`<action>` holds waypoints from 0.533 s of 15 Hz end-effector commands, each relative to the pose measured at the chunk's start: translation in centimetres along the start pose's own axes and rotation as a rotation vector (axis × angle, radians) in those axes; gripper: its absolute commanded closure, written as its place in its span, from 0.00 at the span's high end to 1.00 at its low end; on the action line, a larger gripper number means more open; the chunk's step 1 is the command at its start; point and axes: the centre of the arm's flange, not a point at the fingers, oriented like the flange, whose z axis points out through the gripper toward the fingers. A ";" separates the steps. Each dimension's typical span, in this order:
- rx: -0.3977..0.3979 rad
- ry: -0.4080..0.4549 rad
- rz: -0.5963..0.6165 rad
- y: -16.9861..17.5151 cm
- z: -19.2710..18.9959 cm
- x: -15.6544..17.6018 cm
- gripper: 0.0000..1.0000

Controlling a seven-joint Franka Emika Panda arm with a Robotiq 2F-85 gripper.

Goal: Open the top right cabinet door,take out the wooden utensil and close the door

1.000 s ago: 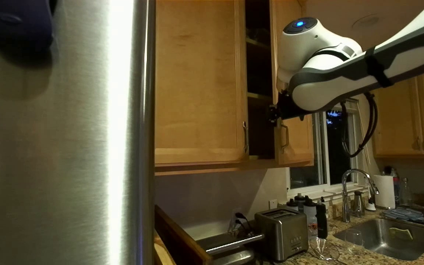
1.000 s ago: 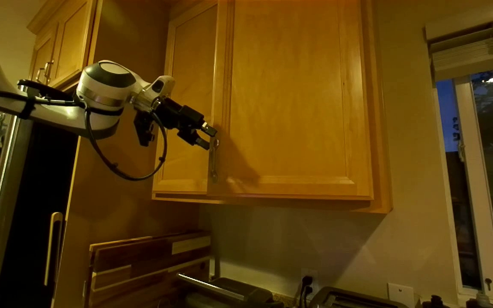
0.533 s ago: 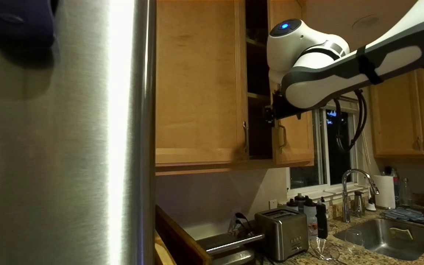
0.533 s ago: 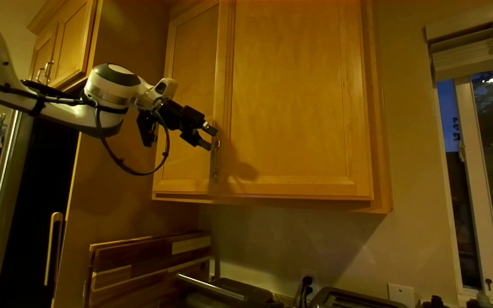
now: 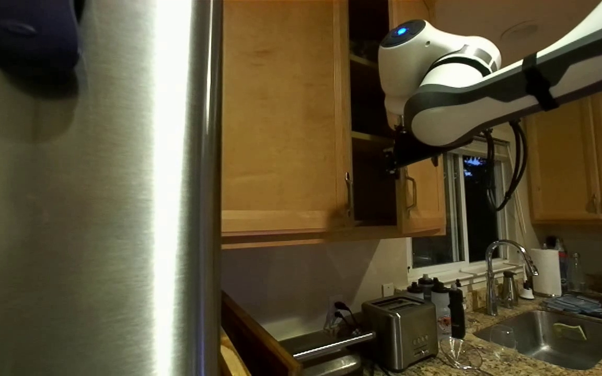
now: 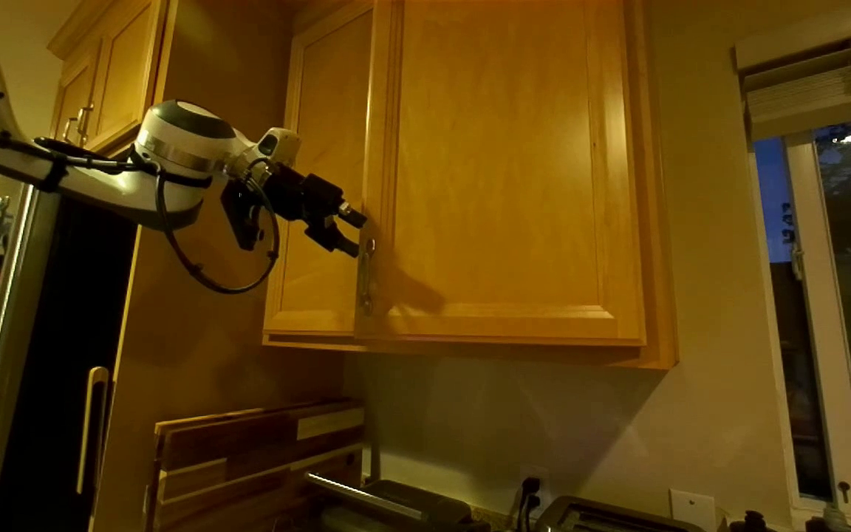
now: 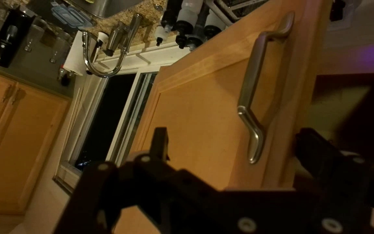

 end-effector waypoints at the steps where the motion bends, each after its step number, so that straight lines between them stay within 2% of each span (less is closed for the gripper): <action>1: -0.088 -0.033 0.040 3.8 2.0 -0.4 1.00; 8: -0.149 -0.114 0.071 8.1 3.6 -2.8 1.00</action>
